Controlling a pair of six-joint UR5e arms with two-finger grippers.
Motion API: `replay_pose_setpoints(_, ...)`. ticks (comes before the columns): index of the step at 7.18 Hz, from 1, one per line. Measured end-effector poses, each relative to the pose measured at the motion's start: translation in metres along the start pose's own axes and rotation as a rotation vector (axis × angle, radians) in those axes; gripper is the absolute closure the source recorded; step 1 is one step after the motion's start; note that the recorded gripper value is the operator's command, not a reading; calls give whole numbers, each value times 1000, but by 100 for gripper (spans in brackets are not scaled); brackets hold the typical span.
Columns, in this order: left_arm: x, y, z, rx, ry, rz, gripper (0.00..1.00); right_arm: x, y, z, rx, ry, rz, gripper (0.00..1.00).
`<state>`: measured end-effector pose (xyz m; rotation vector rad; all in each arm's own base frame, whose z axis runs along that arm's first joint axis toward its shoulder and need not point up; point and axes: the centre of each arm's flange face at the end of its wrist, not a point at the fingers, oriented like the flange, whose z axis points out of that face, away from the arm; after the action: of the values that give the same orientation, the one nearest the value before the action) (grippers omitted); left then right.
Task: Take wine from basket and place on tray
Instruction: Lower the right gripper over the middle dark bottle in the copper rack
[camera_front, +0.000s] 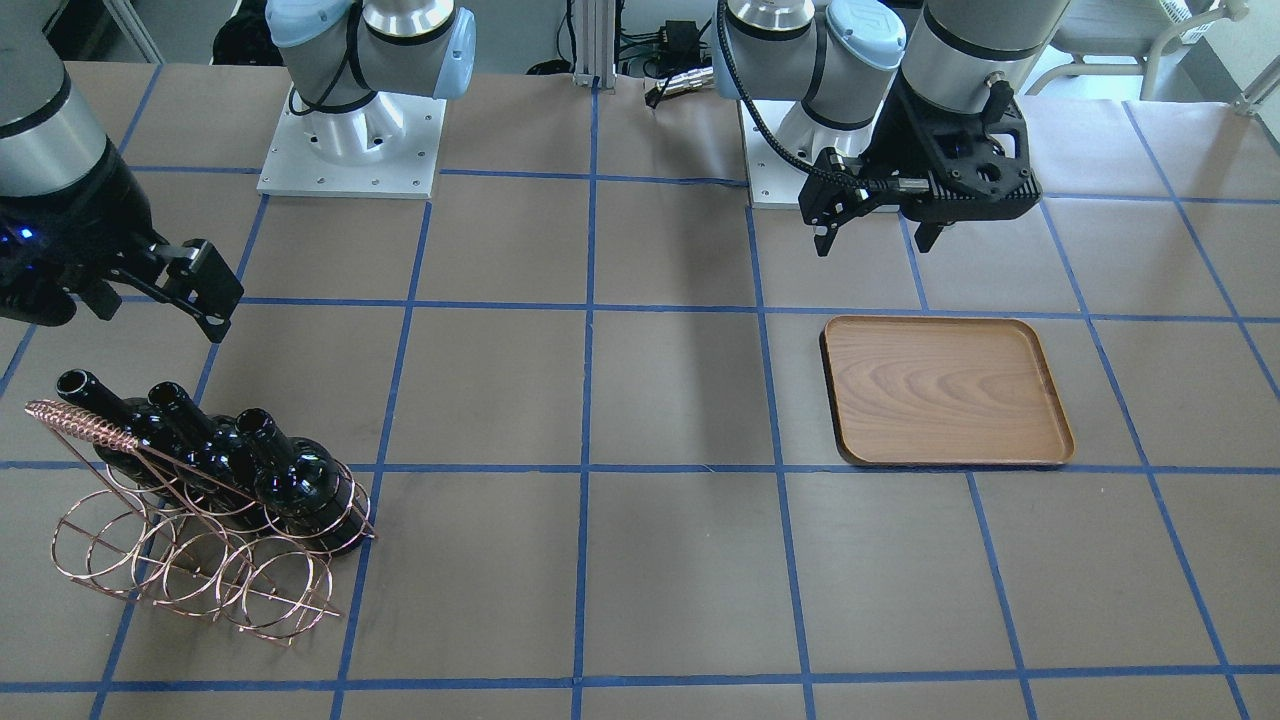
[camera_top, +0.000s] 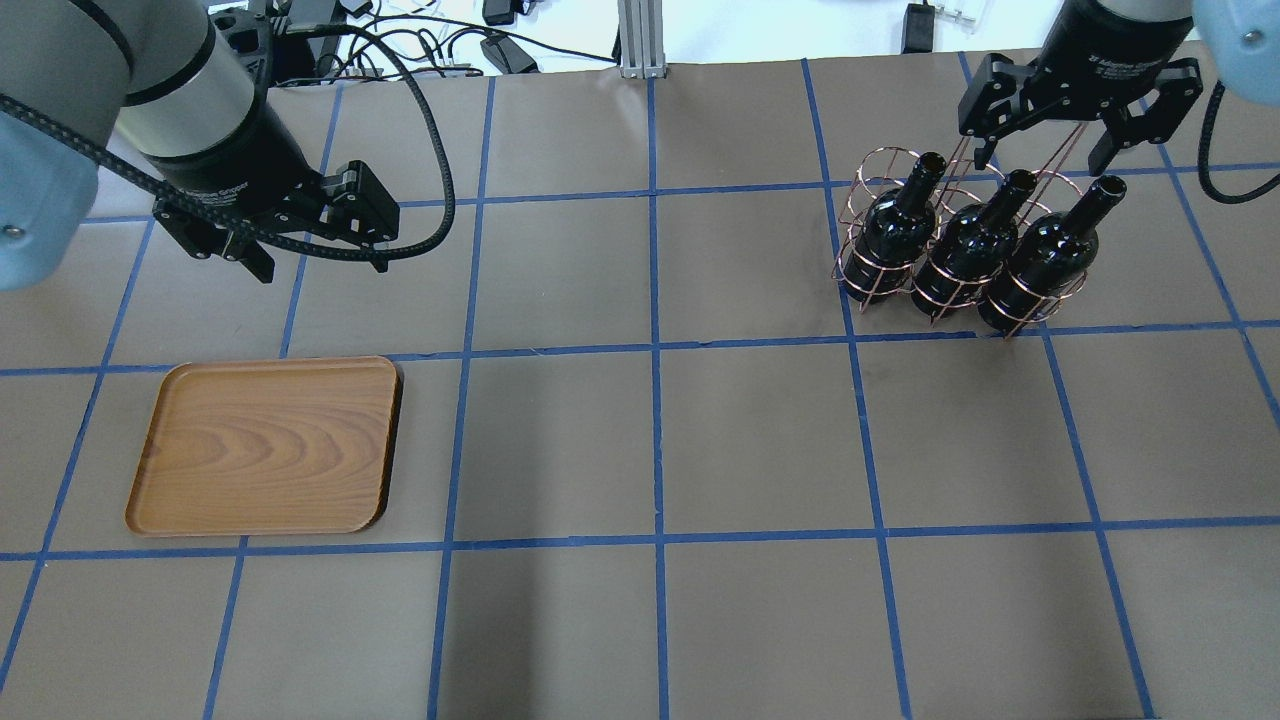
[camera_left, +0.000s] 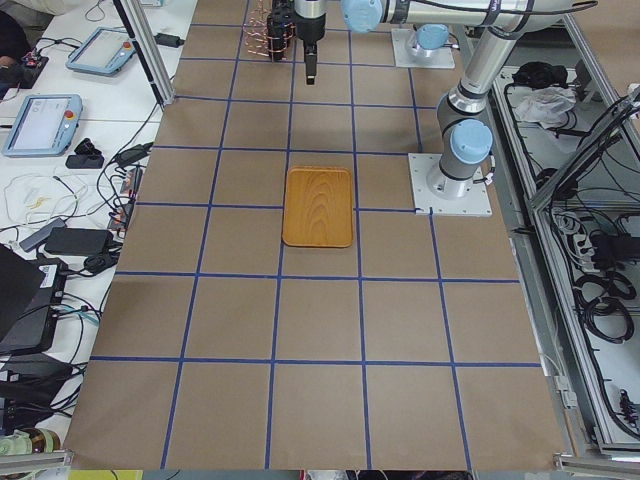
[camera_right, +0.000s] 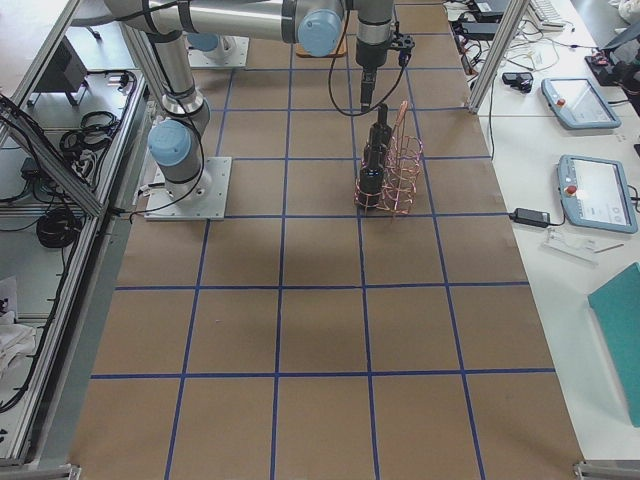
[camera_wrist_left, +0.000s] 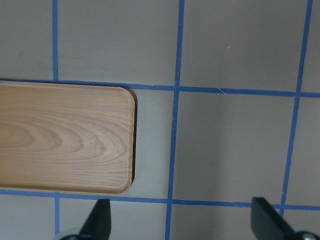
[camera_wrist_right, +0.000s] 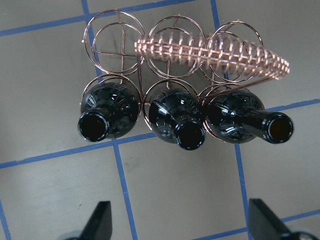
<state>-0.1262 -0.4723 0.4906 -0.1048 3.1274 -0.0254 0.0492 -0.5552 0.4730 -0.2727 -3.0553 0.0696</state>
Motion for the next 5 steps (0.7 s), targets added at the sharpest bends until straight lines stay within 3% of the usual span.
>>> replay_pose_setpoints(5,0,0,0,1,-2,4,0,10,-36,61,-55,0,10,23)
